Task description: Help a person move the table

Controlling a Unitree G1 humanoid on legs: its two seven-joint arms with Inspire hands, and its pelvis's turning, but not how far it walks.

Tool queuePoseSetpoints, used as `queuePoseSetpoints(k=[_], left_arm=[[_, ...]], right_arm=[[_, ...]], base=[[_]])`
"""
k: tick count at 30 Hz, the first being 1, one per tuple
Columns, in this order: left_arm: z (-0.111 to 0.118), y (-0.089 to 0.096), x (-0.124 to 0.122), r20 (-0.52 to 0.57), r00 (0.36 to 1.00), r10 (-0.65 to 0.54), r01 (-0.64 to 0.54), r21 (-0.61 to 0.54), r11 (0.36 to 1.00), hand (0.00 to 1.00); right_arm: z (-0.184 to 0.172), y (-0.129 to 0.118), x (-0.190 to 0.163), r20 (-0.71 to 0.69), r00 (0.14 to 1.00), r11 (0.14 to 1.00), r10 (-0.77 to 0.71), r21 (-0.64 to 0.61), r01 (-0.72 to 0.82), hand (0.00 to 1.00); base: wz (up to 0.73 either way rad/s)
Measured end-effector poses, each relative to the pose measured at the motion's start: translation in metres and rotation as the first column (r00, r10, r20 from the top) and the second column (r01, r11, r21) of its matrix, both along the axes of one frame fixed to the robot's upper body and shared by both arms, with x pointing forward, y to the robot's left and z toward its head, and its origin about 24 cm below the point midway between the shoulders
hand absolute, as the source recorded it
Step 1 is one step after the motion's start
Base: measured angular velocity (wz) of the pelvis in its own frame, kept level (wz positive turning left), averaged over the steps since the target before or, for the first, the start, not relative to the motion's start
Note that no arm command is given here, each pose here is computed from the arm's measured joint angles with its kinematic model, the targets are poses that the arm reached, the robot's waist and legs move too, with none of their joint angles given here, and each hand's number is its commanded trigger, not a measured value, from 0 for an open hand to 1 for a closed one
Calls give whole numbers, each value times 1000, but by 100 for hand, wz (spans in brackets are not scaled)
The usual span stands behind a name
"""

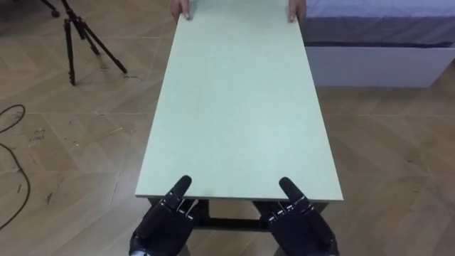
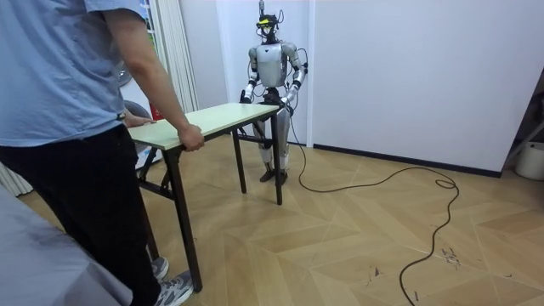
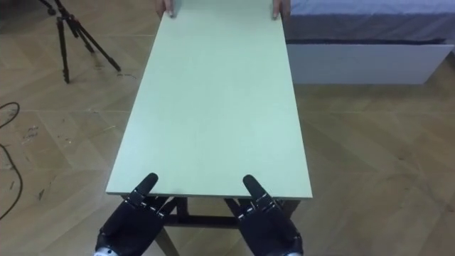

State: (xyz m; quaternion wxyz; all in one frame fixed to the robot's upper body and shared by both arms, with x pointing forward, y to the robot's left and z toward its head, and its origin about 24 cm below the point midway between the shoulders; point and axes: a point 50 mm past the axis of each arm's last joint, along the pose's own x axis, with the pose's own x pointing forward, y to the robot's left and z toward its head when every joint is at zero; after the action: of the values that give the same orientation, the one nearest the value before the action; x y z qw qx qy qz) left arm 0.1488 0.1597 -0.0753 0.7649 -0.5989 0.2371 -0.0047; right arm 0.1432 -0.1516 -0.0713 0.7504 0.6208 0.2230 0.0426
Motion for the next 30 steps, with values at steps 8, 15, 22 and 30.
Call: queuePoseSetpoints(k=[8, 15, 22, 30], left_arm=[[-1, 0, 0, -18, 1000, 4, -4, 7, 1000, 0], [-1, -1, 0, -23, 1000, 10, -9, 5, 1000, 0], [-2, -2, 1, -40, 999, 9, -9, 16, 1000, 0], [-3, -3, 1, -58, 998, 14, -13, 17, 1000, 100]], right_arm=[[0, -1, 4, -25, 998, 998, -56, 10, 56, 0], [1, -5, 8, -37, 996, 997, -83, -7, 83, 0], [1, -4, 9, -64, 992, 994, -111, -4, 111, 0], [0, -6, 10, -76, 989, 992, -124, -15, 123, 58]], base=[[0], [0], [0], [0]])
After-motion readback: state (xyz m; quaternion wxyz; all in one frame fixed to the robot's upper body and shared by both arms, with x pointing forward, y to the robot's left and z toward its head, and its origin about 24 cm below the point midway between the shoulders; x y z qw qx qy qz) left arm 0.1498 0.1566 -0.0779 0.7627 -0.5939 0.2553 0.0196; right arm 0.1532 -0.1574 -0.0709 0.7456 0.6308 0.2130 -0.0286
